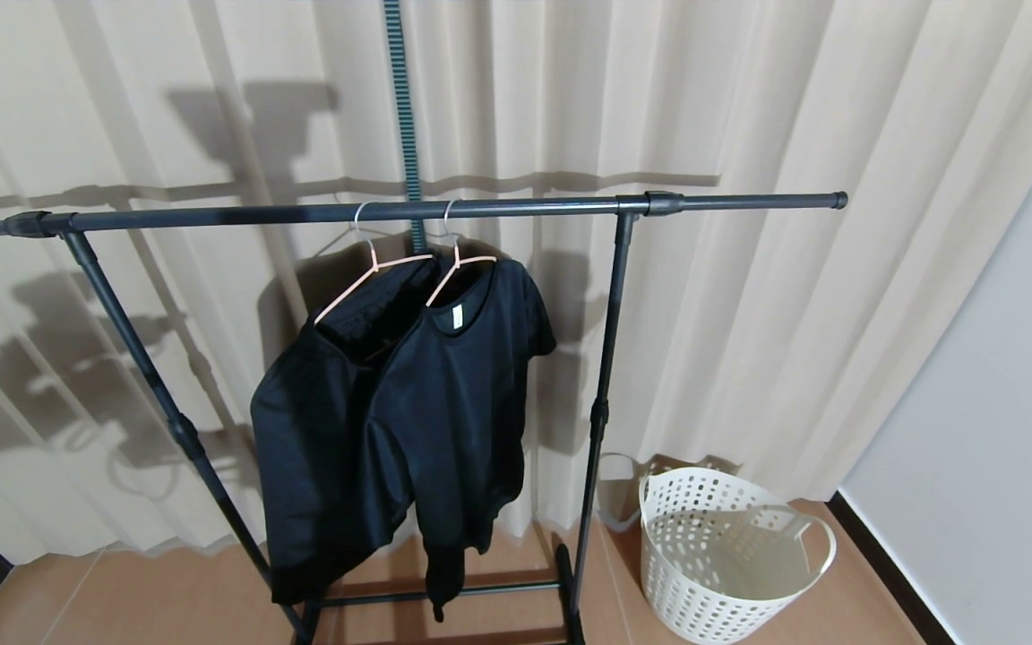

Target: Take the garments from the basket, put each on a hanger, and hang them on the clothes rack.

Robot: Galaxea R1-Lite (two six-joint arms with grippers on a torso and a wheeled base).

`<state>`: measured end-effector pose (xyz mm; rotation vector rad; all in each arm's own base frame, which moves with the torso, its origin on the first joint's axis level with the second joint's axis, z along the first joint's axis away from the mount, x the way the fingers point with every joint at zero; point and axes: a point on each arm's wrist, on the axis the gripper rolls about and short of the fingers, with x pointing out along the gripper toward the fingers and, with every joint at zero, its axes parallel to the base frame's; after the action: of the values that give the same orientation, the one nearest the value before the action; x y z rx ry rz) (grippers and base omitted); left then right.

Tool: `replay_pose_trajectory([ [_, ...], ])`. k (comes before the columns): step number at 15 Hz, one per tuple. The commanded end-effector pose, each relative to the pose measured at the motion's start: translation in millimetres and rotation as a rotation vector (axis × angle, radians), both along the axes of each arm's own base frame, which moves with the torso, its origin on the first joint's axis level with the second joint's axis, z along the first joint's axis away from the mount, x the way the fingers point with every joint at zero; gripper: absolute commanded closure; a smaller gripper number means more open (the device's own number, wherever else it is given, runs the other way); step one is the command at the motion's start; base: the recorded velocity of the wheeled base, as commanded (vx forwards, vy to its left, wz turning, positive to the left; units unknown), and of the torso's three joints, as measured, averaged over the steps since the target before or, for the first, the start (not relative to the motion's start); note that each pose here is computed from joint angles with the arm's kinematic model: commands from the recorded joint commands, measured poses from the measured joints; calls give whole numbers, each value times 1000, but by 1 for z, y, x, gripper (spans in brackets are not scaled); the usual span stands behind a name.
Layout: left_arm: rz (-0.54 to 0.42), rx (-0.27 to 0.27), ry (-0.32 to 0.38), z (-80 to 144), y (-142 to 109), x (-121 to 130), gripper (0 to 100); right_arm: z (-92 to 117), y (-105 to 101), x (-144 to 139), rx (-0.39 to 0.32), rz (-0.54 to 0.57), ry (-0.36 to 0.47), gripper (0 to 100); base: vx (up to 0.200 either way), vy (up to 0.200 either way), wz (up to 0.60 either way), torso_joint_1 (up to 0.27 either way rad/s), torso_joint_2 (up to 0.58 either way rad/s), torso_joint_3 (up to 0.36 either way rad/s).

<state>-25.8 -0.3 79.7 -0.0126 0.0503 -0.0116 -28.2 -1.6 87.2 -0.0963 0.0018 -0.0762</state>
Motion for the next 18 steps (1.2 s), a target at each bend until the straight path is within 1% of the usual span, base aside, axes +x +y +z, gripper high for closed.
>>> replay_pose_trajectory([
  [1,73,13,2,-3,2,1,0,-8,0,6,-37,-1,-27,0,0,0,0,0,0,0],
  [2,70,31,0,-3,2,1,0,-7,0,6,-37,2,-35,0,0,0,0,0,0,0],
  [3,74,23,-4,-2,2,1,0,-7,0,5,-22,14,-44,0,0,0,0,0,0,0],
  [4,76,-16,-5,-2,2,1,0,-6,1,6,5,50,-47,0,0,0,0,0,0,0],
  [5,75,-35,-5,-2,2,1,0,-7,2,6,34,101,-40,0,0,0,0,0,0,0],
  [6,78,-36,-7,-2,2,1,0,-7,3,6,50,145,-41,0,0,0,0,0,0,0],
  [7,78,-36,-5,-2,2,1,0,-7,3,5,58,150,-41,0,0,0,0,0,0,0],
  [9,78,-36,-5,-2,2,1,0,-7,4,5,41,174,-37,0,0,0,0,0,0,0],
  [10,78,-36,-5,-2,2,1,0,-7,5,5,3,234,-36,0,0,0,0,0,0,0],
  [11,78,-36,-5,-2,2,1,0,-7,5,5,-4,242,-39,0,0,0,0,0,0,0],
  [18,78,-36,-5,-2,2,1,0,-6,5,5,0,231,-50,0,0,0,0,0,0,0],
])
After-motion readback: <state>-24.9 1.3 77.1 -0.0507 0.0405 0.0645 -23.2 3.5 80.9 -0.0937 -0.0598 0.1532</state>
